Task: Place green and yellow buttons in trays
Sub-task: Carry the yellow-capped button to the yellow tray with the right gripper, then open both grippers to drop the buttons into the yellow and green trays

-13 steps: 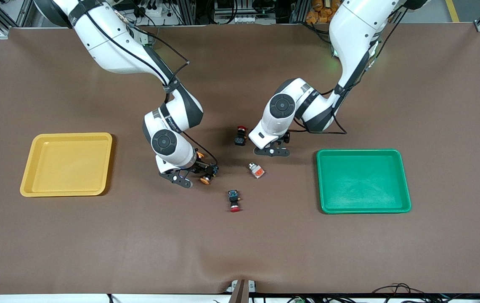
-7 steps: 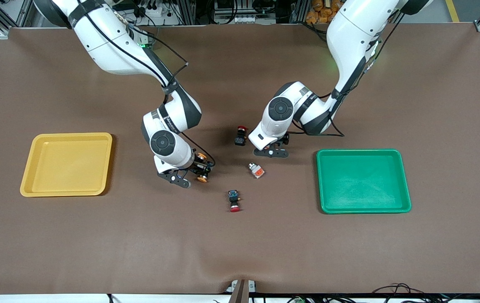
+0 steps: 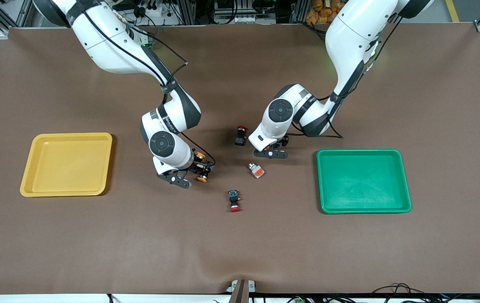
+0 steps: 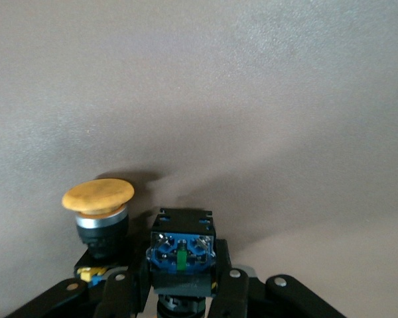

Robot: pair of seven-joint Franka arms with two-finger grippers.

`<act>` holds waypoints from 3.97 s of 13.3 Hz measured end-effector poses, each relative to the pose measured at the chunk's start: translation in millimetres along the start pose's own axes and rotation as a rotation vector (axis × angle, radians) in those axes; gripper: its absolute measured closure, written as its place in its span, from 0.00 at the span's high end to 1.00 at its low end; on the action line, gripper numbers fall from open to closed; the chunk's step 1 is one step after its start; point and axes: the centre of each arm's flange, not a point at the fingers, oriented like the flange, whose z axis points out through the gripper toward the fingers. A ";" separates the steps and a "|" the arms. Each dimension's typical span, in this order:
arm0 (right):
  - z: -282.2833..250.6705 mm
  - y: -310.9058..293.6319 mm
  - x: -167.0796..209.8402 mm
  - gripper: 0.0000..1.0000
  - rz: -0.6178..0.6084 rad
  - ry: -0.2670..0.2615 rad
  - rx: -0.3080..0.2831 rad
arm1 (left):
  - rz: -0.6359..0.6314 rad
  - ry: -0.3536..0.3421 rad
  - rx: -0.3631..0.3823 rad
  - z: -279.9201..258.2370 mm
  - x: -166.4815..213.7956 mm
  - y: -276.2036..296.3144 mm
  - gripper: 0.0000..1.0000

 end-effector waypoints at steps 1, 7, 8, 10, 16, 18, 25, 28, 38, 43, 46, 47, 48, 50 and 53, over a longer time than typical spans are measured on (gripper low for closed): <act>-5.5 -1.0 1.0 0.41 0.000 -0.011 -0.011 | -0.001 0.001 0.001 0.0 0.5 -0.7 0.63; -41.4 18.6 25.9 0.41 -0.007 -0.050 -0.052 | -0.024 0.022 -0.006 -12.1 13.2 -11.4 0.41; -51.0 34.0 36.6 0.41 -0.022 -0.069 -0.065 | -0.026 0.024 -0.005 -15.3 14.3 -12.4 0.41; -71.4 76.9 65.9 0.41 -0.051 -0.114 -0.082 | -0.030 0.017 0.012 -26.4 15.8 -16.0 0.41; -91.6 244.9 150.5 0.41 -0.235 -0.244 -0.036 | -0.072 0.012 0.074 -97.4 35.5 -60.3 0.41; -93.2 300.1 165.2 0.41 -0.307 -0.253 -0.016 | -0.081 0.011 0.082 -110.6 45.5 -83.2 0.41; -55.6 481.6 185.4 0.41 -0.525 -0.186 0.039 | -0.035 0.050 0.068 -144.6 81.1 -161.0 0.41; -36.7 529.1 190.6 0.41 -0.547 -0.187 0.040 | -0.029 0.061 0.067 -156.1 90.9 -192.4 0.41; -7.4 544.6 208.2 0.86 -0.612 -0.192 0.067 | -0.076 0.097 0.085 -235.4 114.0 -273.1 0.41; -44.2 517.8 218.2 1.00 -0.579 -0.266 0.078 | -0.112 0.049 0.084 -212.8 120.3 -299.5 0.41; -55.1 483.4 216.7 1.00 -0.530 -0.309 0.072 | -0.125 0.026 0.074 -185.5 126.2 -310.0 0.41; -56.4 468.2 213.9 1.00 -0.509 -0.327 0.080 | -0.129 0.020 0.068 -171.6 127.8 -312.9 0.41; -58.4 451.3 210.6 1.00 -0.486 -0.342 0.092 | -0.132 0.014 0.062 -156.1 128.1 -316.4 0.41; -63.9 415.6 202.5 1.00 -0.438 -0.368 0.120 | -0.151 0.013 0.050 -126.2 127.2 -331.6 0.41; -73.7 358.1 187.5 1.00 -0.363 -0.385 0.115 | -0.152 0.007 0.094 -94.2 125.7 -369.7 0.41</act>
